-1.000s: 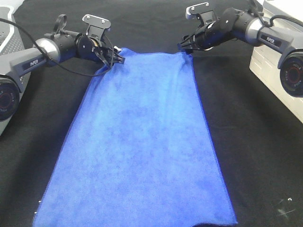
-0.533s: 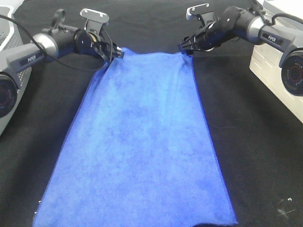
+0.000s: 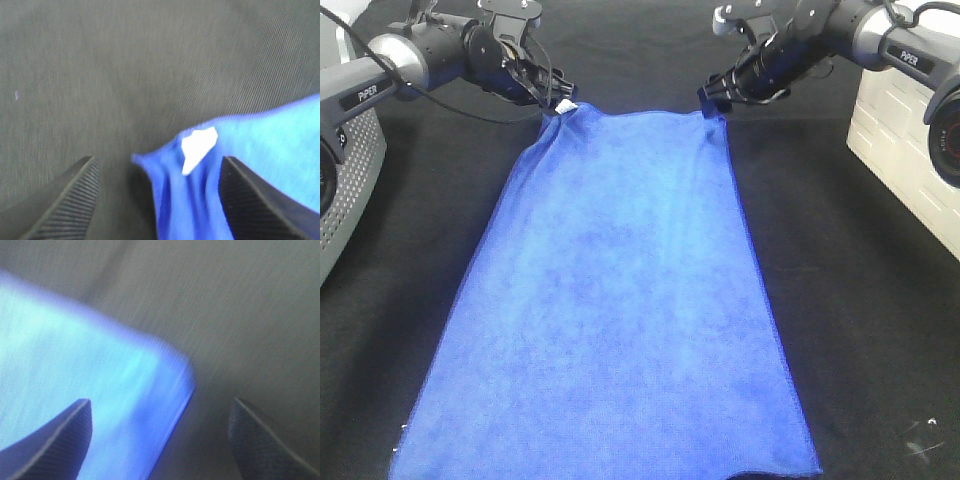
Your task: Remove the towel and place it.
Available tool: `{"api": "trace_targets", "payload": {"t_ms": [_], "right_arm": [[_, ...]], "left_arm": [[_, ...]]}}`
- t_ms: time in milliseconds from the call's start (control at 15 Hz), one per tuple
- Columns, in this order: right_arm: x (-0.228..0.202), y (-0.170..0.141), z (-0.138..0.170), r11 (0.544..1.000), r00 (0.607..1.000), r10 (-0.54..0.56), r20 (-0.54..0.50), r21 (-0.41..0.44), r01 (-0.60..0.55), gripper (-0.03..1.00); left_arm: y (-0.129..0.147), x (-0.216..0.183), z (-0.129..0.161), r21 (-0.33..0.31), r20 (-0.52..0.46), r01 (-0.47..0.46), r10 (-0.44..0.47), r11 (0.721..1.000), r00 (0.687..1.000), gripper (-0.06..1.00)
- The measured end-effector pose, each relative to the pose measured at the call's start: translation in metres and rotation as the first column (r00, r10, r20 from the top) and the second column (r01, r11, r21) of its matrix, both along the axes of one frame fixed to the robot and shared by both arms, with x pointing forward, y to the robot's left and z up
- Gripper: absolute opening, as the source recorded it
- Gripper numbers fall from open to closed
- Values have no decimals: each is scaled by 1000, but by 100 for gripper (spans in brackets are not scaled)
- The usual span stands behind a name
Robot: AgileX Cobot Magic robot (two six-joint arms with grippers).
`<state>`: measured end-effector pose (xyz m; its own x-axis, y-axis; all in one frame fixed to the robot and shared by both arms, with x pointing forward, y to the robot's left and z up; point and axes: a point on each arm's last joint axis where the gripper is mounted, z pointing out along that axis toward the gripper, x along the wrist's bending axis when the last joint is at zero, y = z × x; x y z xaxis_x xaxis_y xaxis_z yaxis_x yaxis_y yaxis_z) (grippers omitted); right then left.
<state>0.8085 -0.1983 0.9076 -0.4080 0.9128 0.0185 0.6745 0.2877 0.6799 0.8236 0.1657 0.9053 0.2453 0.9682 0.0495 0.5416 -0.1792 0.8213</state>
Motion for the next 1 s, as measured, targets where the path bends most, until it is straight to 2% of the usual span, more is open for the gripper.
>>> {"api": "trace_targets", "payload": {"t_ms": [133, 267, 533, 867, 1000], "right_arm": [[-5, 1, -4, 1000, 998, 21, -66, -3, -21, 73], [-6, 1, -4, 1000, 996, 18, -84, 1, -18, 73], [-8, 1, -5, 1000, 995, 14, -104, 7, -13, 73], [-8, 1, -5, 1000, 994, 15, -107, 7, -14, 73], [-8, 1, -5, 1000, 994, 15, -107, 7, -14, 73]], "left_arm": [[18, 4, 0, -37, -8, -48, 48, 998, 999, 64], [31, 6, -3, -61, -17, -73, 72, 996, 997, 64], [27, 8, -28, -133, -33, -84, 80, 988, 996, 64], [27, 8, -58, -122, -46, -77, 72, 989, 996, 60], [27, 8, -63, -121, -37, -77, 73, 990, 997, 54]]}}
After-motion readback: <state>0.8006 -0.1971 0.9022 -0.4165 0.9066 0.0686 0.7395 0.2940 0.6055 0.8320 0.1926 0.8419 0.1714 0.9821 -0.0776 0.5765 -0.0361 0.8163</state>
